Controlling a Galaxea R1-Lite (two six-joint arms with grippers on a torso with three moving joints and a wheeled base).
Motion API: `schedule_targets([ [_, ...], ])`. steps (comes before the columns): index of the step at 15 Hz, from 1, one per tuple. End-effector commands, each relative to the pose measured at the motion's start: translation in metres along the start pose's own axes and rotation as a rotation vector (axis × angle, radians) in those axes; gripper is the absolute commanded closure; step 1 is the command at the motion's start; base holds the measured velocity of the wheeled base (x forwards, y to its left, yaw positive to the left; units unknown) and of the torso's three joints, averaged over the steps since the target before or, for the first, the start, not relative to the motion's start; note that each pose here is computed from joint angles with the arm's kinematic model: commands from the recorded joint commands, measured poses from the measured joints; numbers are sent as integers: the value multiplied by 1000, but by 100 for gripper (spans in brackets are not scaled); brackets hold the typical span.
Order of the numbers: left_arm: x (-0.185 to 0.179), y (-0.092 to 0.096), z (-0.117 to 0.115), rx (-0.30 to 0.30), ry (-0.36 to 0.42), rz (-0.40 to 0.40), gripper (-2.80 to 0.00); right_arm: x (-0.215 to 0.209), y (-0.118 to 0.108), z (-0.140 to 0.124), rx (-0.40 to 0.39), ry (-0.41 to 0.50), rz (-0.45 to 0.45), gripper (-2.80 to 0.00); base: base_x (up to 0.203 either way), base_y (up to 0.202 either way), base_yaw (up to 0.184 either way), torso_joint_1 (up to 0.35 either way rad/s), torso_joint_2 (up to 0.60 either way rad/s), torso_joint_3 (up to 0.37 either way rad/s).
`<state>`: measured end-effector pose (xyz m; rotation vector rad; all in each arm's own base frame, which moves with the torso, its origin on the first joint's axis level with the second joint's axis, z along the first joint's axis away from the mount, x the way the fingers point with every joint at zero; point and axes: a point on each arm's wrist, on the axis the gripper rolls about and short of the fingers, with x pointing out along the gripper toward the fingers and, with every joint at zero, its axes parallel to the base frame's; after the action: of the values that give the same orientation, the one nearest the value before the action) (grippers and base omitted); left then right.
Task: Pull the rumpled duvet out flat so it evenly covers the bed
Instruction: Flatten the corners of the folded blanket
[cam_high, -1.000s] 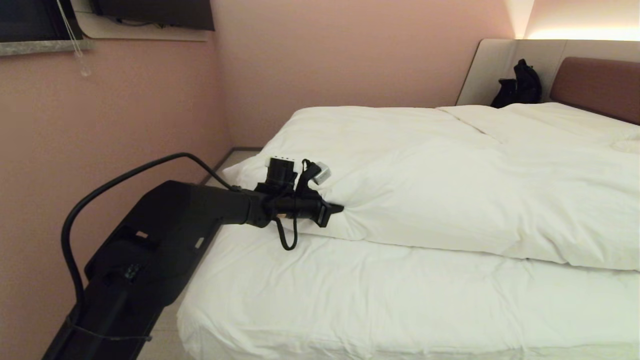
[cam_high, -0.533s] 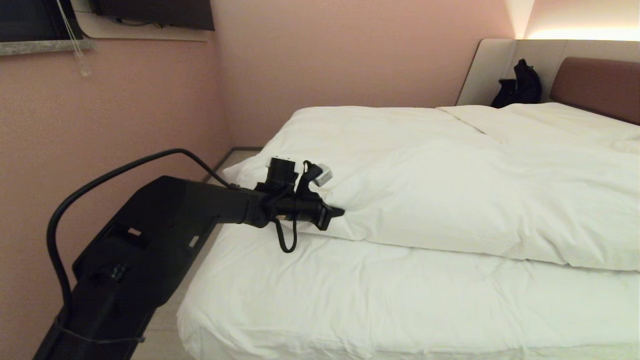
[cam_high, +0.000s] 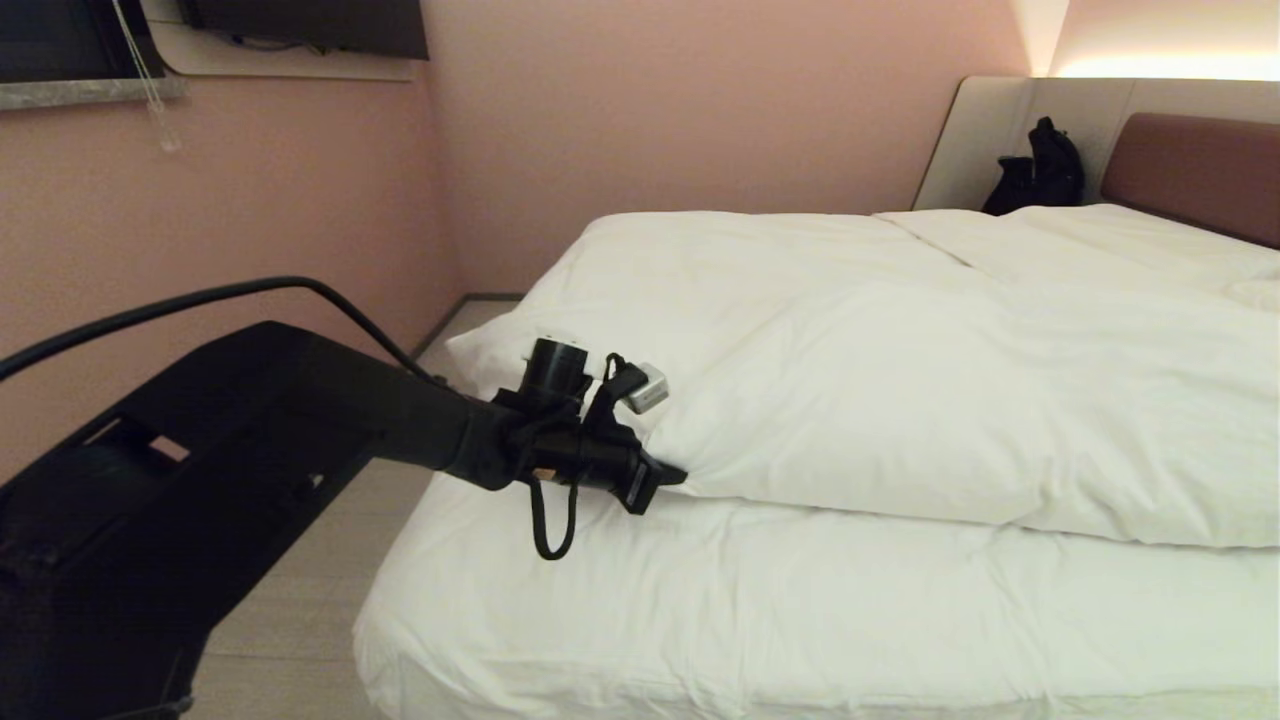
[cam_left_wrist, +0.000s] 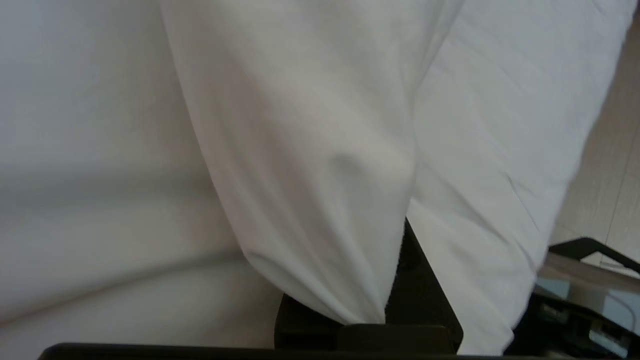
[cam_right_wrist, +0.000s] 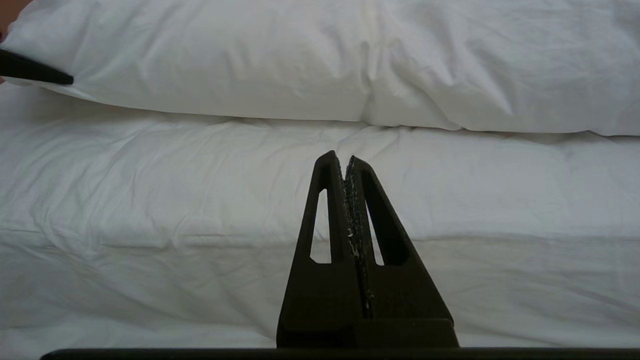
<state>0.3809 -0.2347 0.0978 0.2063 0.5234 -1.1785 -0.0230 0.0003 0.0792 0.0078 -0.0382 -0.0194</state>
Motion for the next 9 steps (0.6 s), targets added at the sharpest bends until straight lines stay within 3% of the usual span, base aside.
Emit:
schedule_targets([
  [1, -16, -25, 3, 25, 13, -38, 0, 0, 0, 0, 0, 1, 0, 0, 0, 0, 0, 0, 0, 0],
  [4, -13, -44, -11, 48, 71, -65, 0, 0, 0, 0, 0, 1, 0, 0, 0, 0, 0, 0, 0, 0],
  [9, -8, -46, -19, 36, 96, -72, 0, 0, 0, 0, 0, 1, 0, 0, 0, 0, 0, 0, 0, 0],
])
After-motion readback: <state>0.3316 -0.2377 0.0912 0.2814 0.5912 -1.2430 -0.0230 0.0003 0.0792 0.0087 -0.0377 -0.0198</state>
